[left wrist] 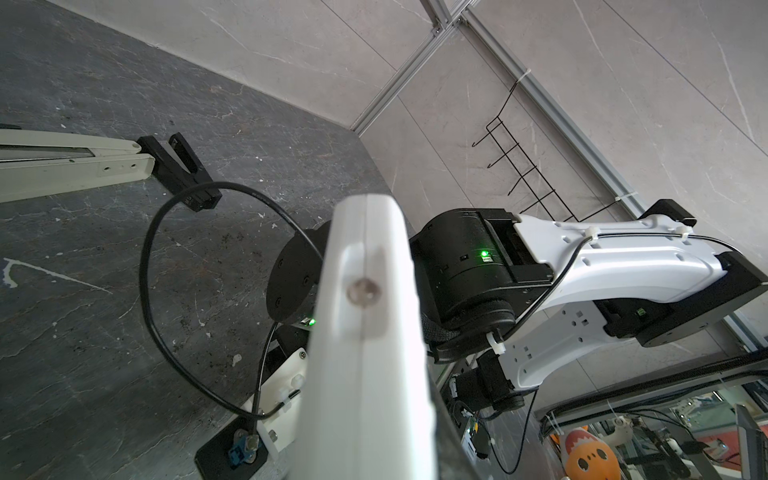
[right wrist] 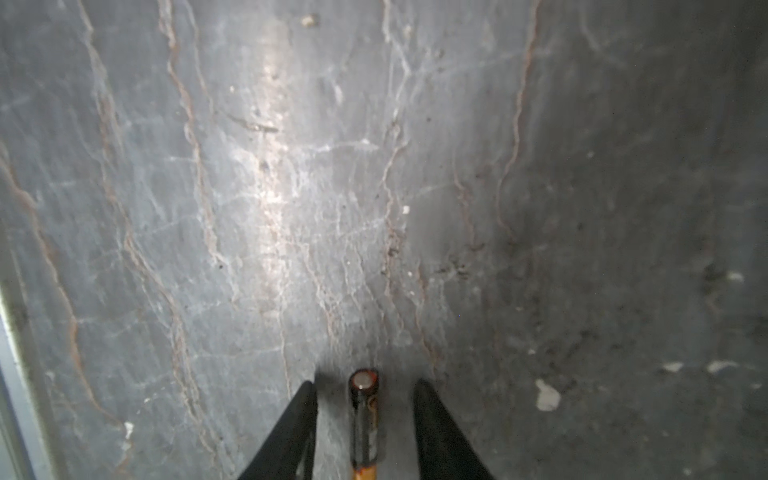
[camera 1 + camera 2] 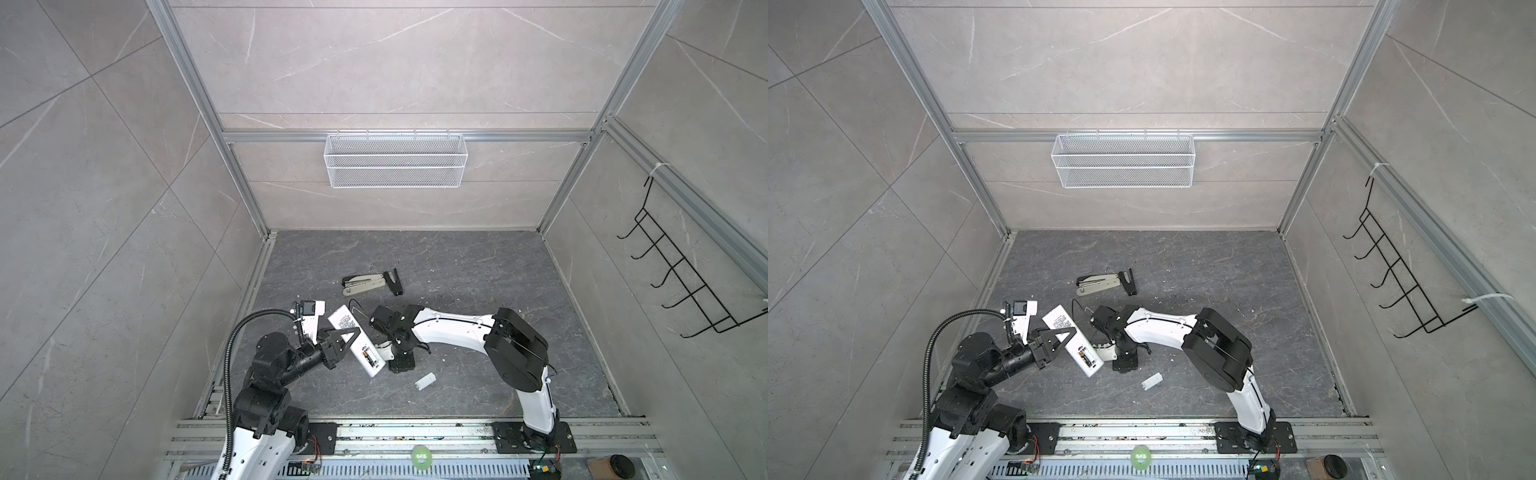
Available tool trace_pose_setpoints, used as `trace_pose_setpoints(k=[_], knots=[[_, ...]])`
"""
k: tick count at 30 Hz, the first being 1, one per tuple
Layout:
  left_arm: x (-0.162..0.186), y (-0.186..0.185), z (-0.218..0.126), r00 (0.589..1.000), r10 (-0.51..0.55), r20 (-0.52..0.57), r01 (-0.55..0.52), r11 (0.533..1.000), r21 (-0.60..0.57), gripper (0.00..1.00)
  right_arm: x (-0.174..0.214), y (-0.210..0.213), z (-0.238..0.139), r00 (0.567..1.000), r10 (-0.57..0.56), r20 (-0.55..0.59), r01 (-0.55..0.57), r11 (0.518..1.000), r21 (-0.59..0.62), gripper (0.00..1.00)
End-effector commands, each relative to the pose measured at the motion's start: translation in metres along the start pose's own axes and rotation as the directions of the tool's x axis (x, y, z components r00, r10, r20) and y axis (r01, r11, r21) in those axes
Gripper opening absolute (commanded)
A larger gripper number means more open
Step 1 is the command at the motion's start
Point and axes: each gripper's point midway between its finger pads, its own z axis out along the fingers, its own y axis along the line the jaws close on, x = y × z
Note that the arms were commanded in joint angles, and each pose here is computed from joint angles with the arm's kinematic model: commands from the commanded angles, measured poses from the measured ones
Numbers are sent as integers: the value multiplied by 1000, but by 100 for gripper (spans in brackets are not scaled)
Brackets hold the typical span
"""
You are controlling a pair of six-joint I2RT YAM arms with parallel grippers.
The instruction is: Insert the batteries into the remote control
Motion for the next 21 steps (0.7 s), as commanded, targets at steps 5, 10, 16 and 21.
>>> trace_pose_setpoints(k=[5, 10, 16, 21], knots=[[-15, -13, -5, 997, 62, 49, -63, 998, 23, 0, -24, -6, -57, 955, 178, 236, -204, 975, 92, 71], [-14, 2, -8, 996, 49, 71, -45, 997, -57, 0, -14, -18, -96, 758, 566, 325, -623, 776, 102, 81], [-20, 5, -13, 992, 81, 101, -70, 992, -106, 0, -10, -3, -117, 257, 898, 358, -935, 325, -144, 88], [-27, -7, -26, 978, 134, 157, -119, 987, -104, 0, -10, 10, -116, 7, 959, 285, -987, 51, -149, 88]])
